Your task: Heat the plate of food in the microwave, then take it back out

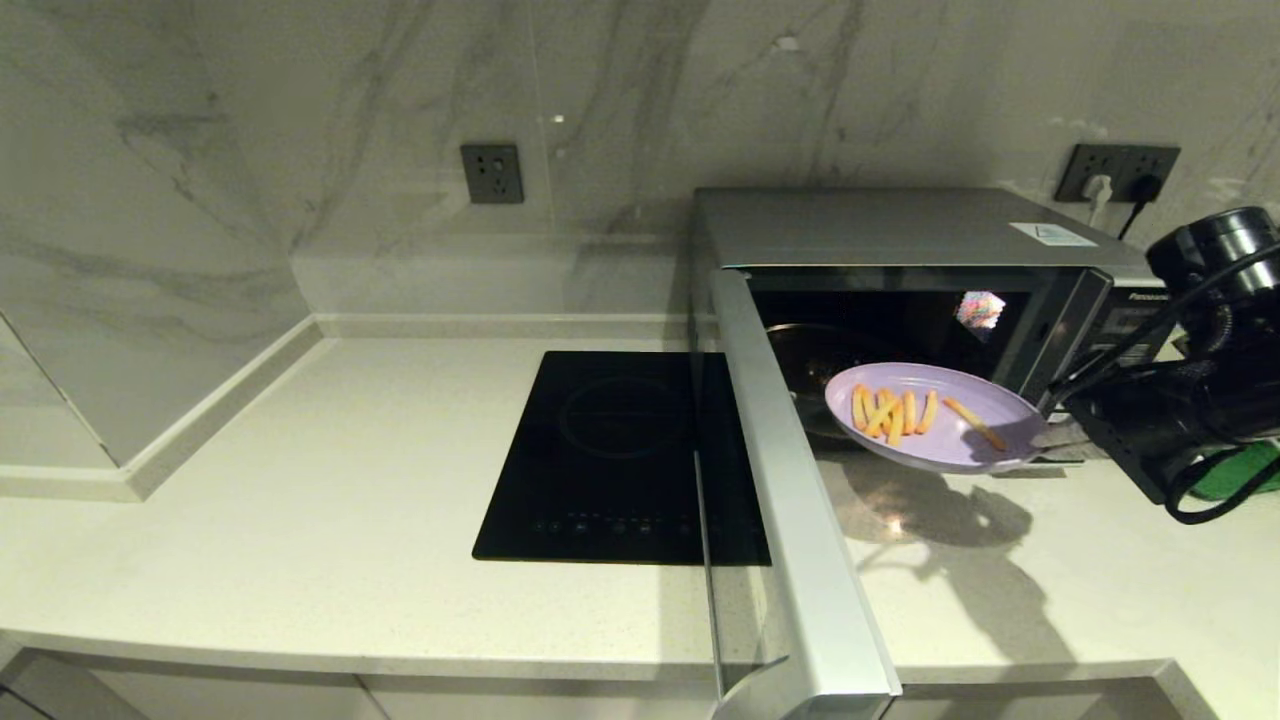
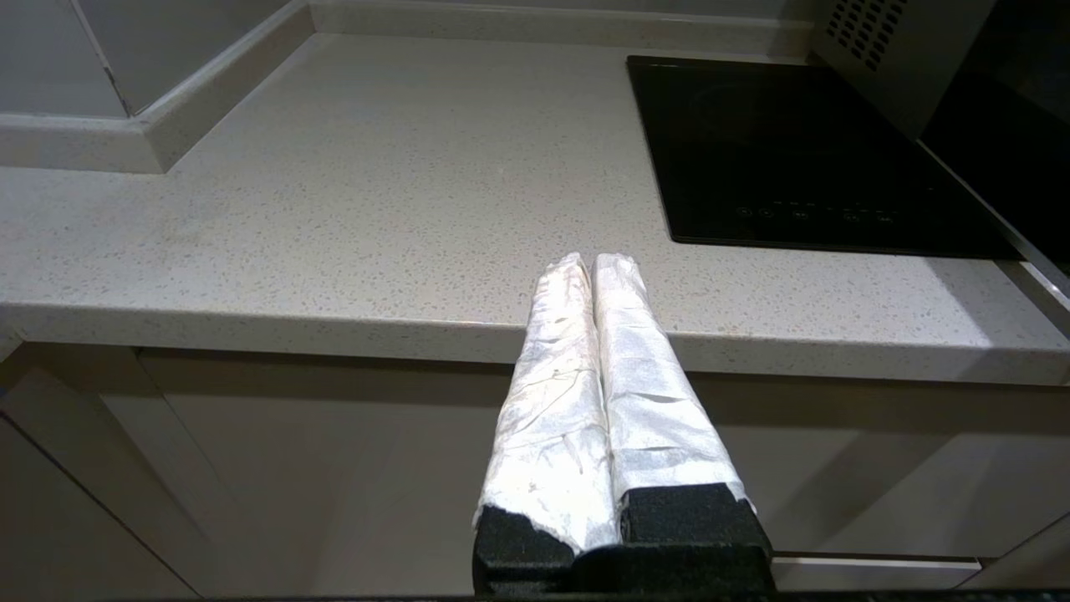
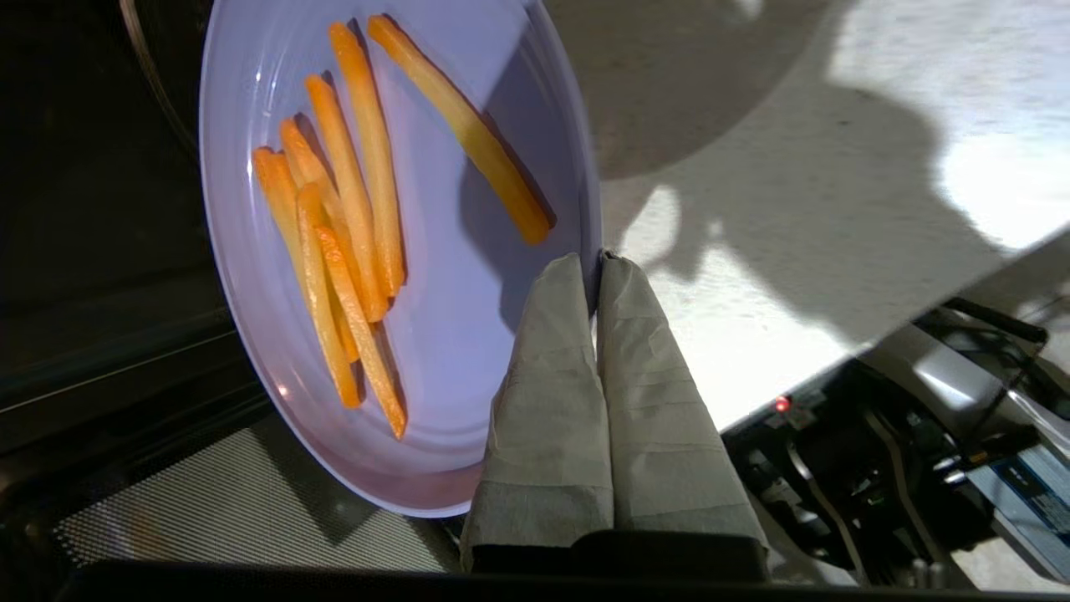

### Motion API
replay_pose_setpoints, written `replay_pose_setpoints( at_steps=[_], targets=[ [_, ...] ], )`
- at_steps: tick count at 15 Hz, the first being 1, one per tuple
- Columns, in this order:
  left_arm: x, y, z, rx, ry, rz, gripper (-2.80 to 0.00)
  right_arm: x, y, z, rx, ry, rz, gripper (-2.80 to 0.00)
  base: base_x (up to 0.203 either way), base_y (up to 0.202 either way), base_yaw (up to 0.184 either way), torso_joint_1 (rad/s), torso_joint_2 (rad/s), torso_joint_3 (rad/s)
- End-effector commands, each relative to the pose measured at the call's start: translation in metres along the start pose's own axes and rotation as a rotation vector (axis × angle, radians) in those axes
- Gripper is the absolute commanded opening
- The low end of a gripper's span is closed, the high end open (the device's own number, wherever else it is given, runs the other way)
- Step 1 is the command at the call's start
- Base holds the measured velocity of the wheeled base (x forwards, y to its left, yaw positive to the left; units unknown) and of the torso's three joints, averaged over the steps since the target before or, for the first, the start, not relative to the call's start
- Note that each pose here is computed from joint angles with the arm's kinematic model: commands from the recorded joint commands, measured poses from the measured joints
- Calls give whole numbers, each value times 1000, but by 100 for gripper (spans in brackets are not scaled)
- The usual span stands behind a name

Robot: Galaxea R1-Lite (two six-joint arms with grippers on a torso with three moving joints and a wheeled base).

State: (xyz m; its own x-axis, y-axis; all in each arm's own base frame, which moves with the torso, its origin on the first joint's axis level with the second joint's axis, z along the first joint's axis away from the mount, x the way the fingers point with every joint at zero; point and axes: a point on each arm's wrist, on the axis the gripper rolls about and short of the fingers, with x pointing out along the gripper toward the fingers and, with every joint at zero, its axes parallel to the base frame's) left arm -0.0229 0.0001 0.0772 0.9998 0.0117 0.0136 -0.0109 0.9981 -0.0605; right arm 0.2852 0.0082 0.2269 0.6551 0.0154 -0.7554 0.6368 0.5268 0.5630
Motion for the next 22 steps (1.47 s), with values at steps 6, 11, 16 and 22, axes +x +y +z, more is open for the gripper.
replay_pose_setpoints(
  at_steps=[6, 11, 16, 22],
  targets=[
    [0, 0, 0, -1, 0, 1, -280, -28, -65, 23, 62, -79, -21, -280, 0, 0, 0, 0, 0, 0],
    [0, 0, 0, -1, 0, 1, -280, -41, -106, 44, 124, -109, -46, -280, 0, 0, 0, 0, 0, 0],
    [0, 0, 0, -1, 1, 1, -280, -51, -151, 69, 180, -147, -80, -280, 0, 0, 0, 0, 0, 0],
    [0, 0, 0, -1, 0, 1, -280, -57, -208, 103, 261, -240, -136, -280, 0, 0, 0, 0, 0, 0]
  ],
)
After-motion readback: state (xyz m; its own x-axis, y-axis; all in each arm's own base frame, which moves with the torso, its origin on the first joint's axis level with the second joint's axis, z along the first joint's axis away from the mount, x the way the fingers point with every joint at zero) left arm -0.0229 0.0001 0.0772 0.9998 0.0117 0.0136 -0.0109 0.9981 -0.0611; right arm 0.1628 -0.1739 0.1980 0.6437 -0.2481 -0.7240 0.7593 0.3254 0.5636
